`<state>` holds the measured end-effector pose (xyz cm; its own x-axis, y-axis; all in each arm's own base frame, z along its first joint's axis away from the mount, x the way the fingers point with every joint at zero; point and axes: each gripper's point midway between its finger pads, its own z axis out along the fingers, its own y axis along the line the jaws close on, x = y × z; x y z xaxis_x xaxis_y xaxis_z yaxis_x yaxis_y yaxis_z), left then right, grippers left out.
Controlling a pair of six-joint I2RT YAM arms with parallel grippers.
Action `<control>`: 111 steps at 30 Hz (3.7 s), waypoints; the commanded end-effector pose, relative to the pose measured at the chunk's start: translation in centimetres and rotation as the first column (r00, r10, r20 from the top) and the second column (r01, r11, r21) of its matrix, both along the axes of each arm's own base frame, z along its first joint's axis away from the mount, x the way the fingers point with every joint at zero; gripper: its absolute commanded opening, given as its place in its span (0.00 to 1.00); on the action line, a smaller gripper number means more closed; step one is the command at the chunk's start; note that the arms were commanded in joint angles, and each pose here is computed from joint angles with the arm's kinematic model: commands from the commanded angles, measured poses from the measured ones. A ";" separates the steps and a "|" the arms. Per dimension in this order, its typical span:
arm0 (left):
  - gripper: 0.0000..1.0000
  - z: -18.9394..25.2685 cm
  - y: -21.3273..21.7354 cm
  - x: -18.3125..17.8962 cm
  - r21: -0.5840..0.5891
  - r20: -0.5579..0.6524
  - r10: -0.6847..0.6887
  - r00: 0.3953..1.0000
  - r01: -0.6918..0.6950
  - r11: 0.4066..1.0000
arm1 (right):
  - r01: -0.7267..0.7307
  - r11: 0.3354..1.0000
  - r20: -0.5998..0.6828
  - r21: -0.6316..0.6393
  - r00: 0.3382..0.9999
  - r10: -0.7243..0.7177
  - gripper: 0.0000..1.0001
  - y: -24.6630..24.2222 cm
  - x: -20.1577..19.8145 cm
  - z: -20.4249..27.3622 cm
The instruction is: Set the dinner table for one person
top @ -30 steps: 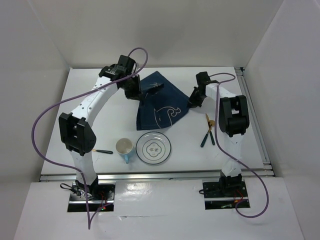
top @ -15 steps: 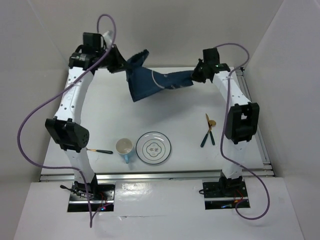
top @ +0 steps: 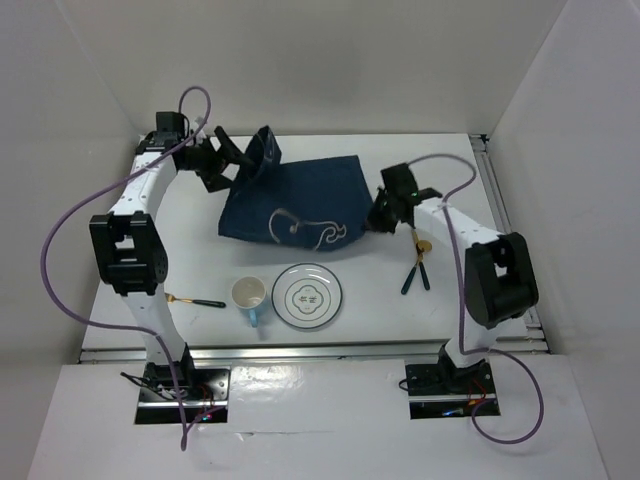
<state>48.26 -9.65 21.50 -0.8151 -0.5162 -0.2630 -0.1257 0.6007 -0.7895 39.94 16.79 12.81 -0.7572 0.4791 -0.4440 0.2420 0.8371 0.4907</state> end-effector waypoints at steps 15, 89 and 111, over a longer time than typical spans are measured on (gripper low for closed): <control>0.84 -2.8 7.7 -3.5 0.574 -0.051 0.374 0.926 -0.279 0.770 | 0.070 0.988 -0.015 -0.138 0.997 -0.073 0.86 -1.0 -1.8 0.0; 1.00 4.8 4.6 6.3 0.892 0.343 0.127 0.931 -0.365 0.268 | 0.013 0.996 -0.141 -0.088 0.990 -0.026 0.89 -6.1 -6.3 -2.3; 0.00 -15.1 -0.2 -6.5 0.693 -0.273 0.122 0.954 0.107 0.713 | -0.357 0.932 -0.194 -0.065 0.920 0.340 0.13 5.7 2.0 -7.2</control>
<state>40.00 -8.63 3.38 -0.9490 -0.2188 -0.2270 -0.2386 0.9690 0.0634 40.54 21.81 6.32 -0.9293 0.1593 -0.3333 0.0257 0.9279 0.3719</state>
